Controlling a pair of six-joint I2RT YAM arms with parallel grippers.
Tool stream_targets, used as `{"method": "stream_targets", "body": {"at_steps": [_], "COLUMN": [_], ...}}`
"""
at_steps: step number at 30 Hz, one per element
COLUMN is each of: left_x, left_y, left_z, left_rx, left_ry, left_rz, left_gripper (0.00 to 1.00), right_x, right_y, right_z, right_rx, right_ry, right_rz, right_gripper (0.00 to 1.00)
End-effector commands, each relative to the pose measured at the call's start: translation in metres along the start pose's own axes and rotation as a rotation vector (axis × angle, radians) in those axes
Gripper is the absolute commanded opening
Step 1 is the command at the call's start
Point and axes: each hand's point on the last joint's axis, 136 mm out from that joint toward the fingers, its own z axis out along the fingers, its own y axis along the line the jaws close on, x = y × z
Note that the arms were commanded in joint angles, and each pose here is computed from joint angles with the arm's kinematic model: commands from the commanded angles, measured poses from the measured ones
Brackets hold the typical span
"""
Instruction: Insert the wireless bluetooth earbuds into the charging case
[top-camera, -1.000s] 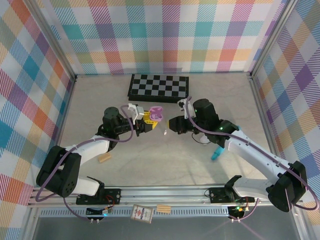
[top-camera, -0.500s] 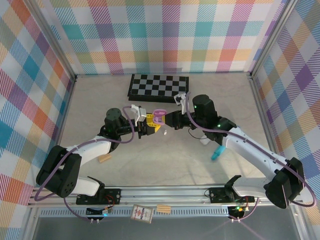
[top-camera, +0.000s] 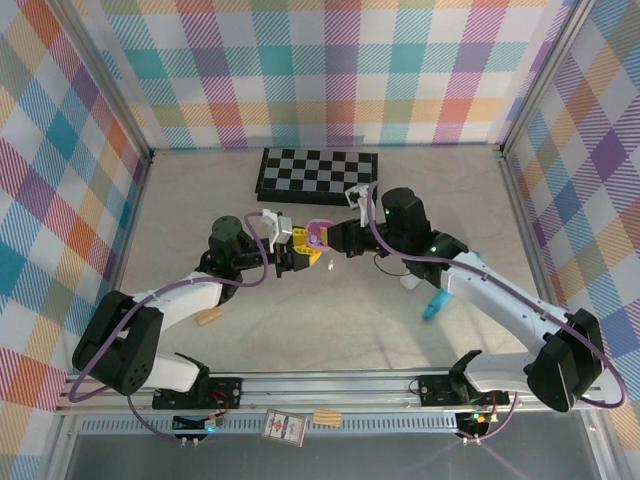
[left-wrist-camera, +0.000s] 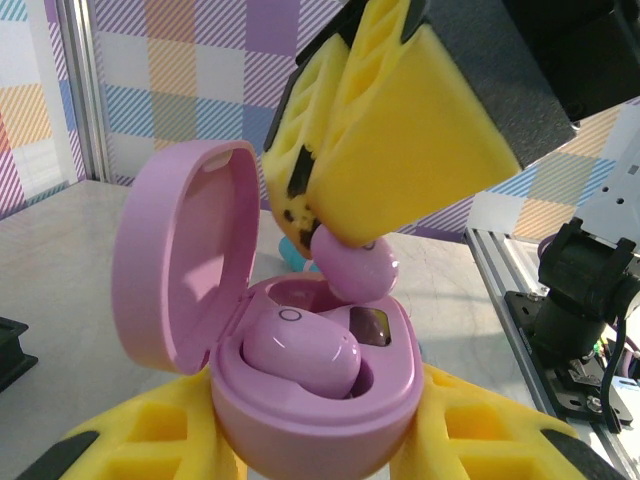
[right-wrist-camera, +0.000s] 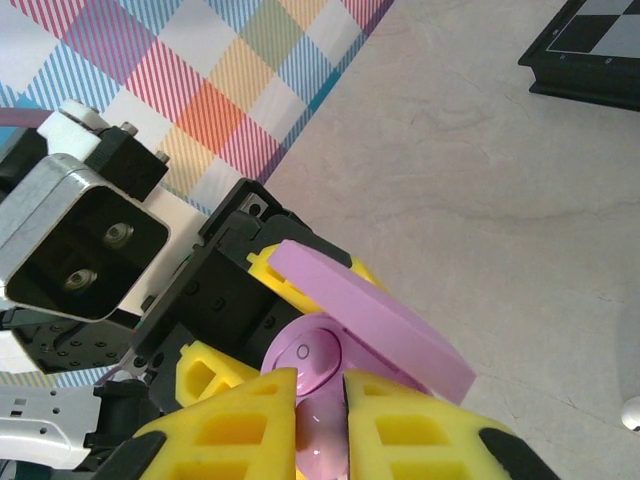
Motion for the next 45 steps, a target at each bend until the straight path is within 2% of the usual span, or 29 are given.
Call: {"method": "stream_targets", "body": {"at_steps": [1,7,13,23,30,39,45], "left_x": [-0.018,-0.017,-0.018,-0.018,-0.018,-0.019,-0.011], "left_y": [-0.010,-0.009,-0.007,-0.005,-0.004,-0.004,-0.001], "left_z": [0.002,0.002,0.003,0.003,0.003,0.002,-0.001], "left_rx": [0.051,0.050,0.039,0.034,0.030,0.015,-0.027], "left_ry": [-0.030,-0.024,-0.025,-0.022,-0.023,-0.037,-0.003], "left_rz": [0.068,0.070,0.071,0.071,0.072,0.097,0.146], "left_gripper": [0.29,0.29,0.29,0.29,0.29,0.29,0.28], "right_x": [-0.015,-0.015,-0.013,-0.016,-0.022,-0.025,-0.045], "right_y": [0.005,0.000,-0.004,-0.004,-0.001,-0.001,-0.008], "right_z": [0.002,0.003,0.000,-0.006,-0.015,-0.031,-0.039], "right_rx": [-0.017,0.007,0.036,0.060,0.078,0.108,0.171], "right_ry": [-0.038,-0.042,-0.034,-0.042,-0.075,-0.123,-0.173], "right_rz": [-0.037,-0.046,-0.054,-0.058,-0.071,-0.062,0.046], "right_gripper": [0.18,0.18,0.27,0.34,0.47,0.58,0.71]}}
